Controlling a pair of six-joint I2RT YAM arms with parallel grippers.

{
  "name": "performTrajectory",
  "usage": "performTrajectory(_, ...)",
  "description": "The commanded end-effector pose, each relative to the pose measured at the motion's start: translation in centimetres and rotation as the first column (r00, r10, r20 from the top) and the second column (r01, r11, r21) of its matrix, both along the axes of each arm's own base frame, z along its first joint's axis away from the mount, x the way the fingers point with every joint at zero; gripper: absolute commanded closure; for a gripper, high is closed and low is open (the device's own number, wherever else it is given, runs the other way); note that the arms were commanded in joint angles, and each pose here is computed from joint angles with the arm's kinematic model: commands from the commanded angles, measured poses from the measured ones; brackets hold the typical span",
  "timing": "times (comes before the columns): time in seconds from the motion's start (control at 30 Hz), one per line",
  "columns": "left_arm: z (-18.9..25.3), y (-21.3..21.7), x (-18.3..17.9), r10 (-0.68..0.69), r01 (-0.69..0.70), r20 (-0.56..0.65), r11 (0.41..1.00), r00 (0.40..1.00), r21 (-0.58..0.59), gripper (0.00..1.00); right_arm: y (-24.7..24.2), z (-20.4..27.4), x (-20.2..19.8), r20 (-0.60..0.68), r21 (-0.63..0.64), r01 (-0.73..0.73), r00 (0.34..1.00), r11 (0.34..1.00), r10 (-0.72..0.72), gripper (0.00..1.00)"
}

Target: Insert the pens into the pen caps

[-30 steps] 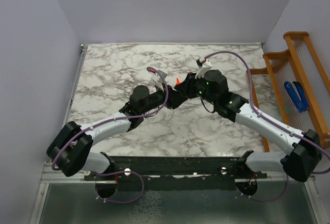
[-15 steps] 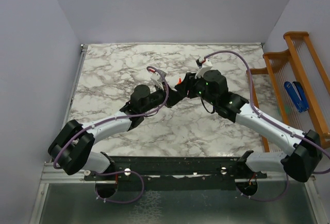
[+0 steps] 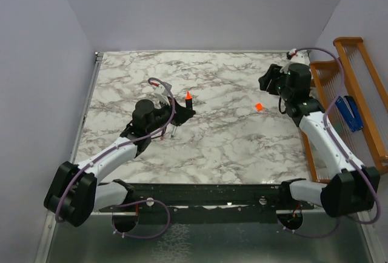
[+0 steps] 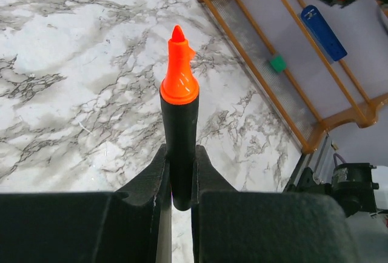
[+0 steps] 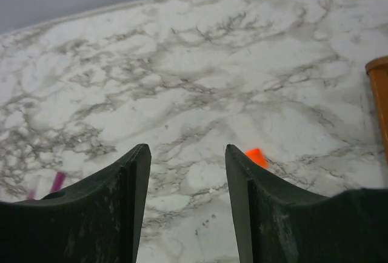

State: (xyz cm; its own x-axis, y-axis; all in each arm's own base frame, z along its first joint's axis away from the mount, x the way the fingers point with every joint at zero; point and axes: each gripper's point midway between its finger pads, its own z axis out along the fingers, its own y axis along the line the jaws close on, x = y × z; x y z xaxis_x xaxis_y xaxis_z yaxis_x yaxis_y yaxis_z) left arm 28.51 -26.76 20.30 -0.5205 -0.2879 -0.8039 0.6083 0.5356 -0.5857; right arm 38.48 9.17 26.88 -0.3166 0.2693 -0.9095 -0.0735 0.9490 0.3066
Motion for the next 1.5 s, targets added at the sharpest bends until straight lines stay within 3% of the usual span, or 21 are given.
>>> performTrajectory(0.0, 0.5, 1.2, -1.8, -0.066, 0.066, -0.022, 0.998, 0.998, 0.006, 1.0, -0.5, -10.2, 0.1, -0.351, -0.198, -0.197, 0.929, 0.96, 0.118, 0.46)
performTrajectory(0.17, 1.5, 1.3, -2.6, -0.12, 0.121, -0.014, 0.992, 0.993, 0.032, 1.0, -2.0, -16.9, 1.9, -0.543, -0.347, -0.345, 0.832, 0.872, 0.114, 0.51)
performTrajectory(0.3, 2.1, 1.3, -2.8, -0.143, 0.143, -0.018, 0.989, 0.99, 0.043, 1.0, -2.9, -19.5, 2.9, -0.595, -0.407, -0.409, 0.797, 0.817, 0.102, 0.53)
performTrajectory(0.5, 2.9, 1.1, -3.1, -0.179, 0.18, -0.021, 0.982, 0.984, 0.054, 1.0, -4.4, -21.4, 4.1, -0.611, -0.439, -0.417, 0.788, 0.796, 0.076, 0.54)
performTrajectory(0.67, 2.8, 1.0, -3.2, -0.19, 0.191, -0.032, 0.98, 0.981, 0.05, 1.0, -5.2, -22.0, 4.7, -0.605, -0.459, -0.396, 0.795, 0.795, 0.047, 0.54)
performTrajectory(0.9, 2.5, 1.0, -3.4, -0.193, 0.196, -0.048, 0.979, 0.98, 0.054, 1.0, -4.3, -23.2, 5.1, -0.628, -0.369, -0.431, 0.769, 0.824, 0.121, 0.53)
performTrajectory(1.3, 2.2, 0.9, -3.3, -0.201, 0.205, -0.063, 0.977, 0.978, 0.059, 1.0, -3.9, -24.2, 5.5, -0.645, -0.339, -0.44, 0.752, 0.832, 0.135, 0.53)
performTrajectory(1.37, 2.1, 0.9, -3.3, -0.203, 0.207, -0.065, 0.977, 0.977, 0.061, 1.0, -3.9, -24.3, 5.5, -0.648, -0.338, -0.439, 0.75, 0.832, 0.133, 0.57)
performTrajectory(1.47, 1.9, 0.9, -3.3, -0.202, 0.206, -0.067, 0.976, 0.977, 0.064, 1.0, -4.0, -24.7, 5.3, -0.664, -0.33, -0.44, 0.737, 0.835, 0.126, 0.73)
